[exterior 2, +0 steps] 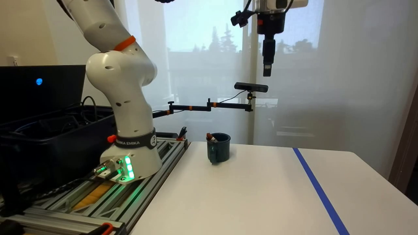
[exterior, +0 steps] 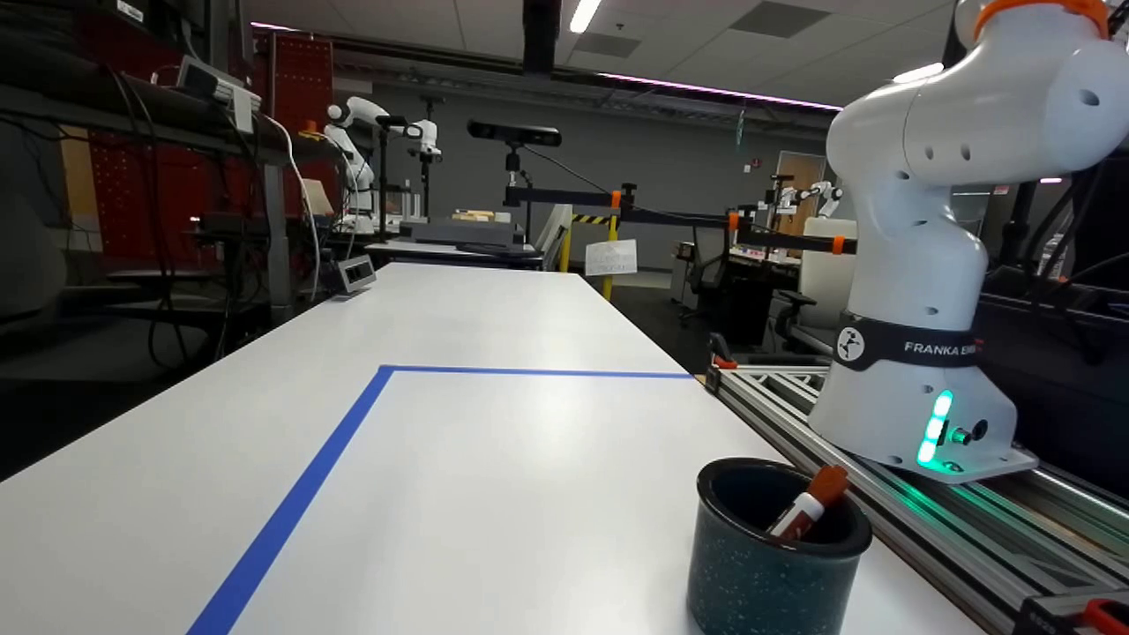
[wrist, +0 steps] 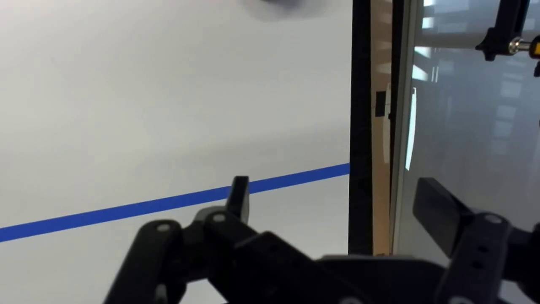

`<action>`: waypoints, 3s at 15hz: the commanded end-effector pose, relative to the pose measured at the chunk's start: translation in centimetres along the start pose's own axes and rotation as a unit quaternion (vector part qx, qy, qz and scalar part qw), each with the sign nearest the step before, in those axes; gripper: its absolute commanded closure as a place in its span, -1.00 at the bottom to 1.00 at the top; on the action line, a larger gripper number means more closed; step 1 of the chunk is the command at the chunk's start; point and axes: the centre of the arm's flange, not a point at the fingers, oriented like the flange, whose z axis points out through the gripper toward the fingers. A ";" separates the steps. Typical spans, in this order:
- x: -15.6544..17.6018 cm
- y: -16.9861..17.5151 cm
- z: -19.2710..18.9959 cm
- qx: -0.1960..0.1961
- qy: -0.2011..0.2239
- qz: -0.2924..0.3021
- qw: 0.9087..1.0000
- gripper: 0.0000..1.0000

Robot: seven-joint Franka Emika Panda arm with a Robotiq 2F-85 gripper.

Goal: Remove the marker from the cup and put it on the table

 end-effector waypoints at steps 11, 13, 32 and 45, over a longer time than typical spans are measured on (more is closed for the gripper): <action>0.0 -2.7 6.8 0.016 -0.222 -0.020 0.975 -1.00; -0.3 -2.8 7.8 0.015 -0.242 -0.020 0.970 -1.00; -1.7 -5.0 20.9 -0.034 -0.340 -0.064 0.938 -1.00; -2.0 -5.2 24.7 -0.057 -0.332 -0.086 0.937 -1.00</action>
